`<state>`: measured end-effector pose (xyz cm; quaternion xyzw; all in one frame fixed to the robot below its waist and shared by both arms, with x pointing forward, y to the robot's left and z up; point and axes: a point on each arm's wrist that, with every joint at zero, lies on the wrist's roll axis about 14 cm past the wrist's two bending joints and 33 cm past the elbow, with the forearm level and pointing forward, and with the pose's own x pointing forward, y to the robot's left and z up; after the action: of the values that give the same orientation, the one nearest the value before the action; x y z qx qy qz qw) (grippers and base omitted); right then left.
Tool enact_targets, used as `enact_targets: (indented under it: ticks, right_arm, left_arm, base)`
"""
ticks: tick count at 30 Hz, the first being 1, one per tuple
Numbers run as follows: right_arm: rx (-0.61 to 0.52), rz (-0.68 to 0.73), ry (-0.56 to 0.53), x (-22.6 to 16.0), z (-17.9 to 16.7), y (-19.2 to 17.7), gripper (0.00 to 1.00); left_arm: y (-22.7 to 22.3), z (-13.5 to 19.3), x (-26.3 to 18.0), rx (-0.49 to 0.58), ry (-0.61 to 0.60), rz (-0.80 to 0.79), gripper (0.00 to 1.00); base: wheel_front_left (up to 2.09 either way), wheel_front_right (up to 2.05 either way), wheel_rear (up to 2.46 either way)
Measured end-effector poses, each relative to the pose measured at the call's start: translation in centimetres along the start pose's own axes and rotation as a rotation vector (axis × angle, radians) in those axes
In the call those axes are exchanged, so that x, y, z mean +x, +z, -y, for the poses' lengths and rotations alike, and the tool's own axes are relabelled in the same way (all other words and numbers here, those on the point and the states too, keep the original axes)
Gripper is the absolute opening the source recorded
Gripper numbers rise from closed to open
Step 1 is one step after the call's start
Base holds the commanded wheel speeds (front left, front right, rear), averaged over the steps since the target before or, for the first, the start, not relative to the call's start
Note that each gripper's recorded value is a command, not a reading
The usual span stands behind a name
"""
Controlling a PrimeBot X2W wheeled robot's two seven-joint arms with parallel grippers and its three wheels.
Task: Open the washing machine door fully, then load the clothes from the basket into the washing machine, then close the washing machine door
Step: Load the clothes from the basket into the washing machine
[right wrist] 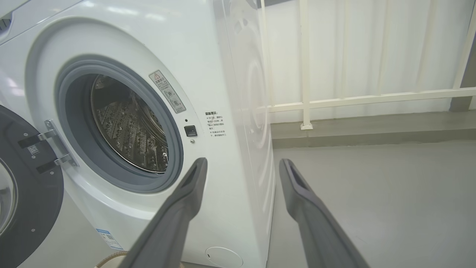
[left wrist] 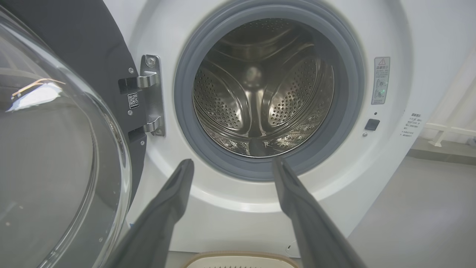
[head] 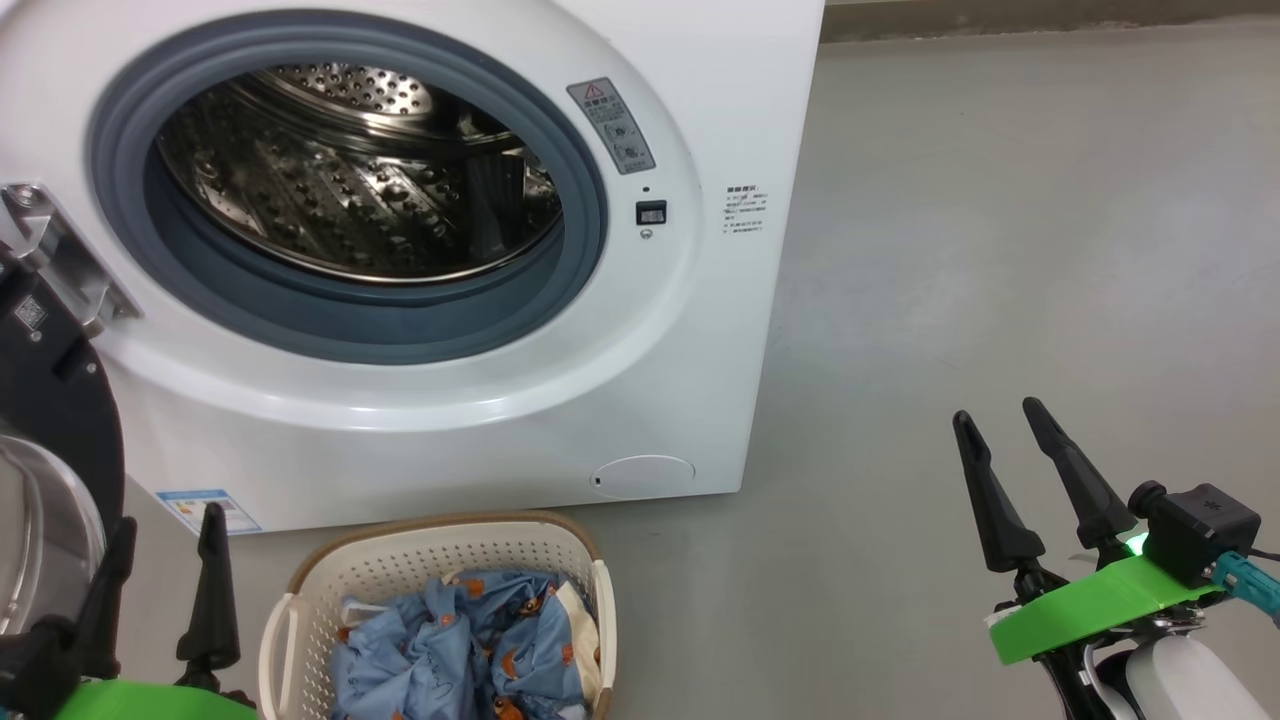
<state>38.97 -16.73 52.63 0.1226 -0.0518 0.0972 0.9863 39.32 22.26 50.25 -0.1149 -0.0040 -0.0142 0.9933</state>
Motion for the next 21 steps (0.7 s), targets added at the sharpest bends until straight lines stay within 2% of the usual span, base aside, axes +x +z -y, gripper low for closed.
enact_targets:
  ticks: [21]
  right_arm:
    - [0.006,-0.010,0.000,0.20,-0.11,-0.48,1.00]
  left_arm:
    - [-0.29,-0.26,0.05,-0.001,0.003,-0.008,1.00]
  base:
    - [0.00,0.00,0.00]
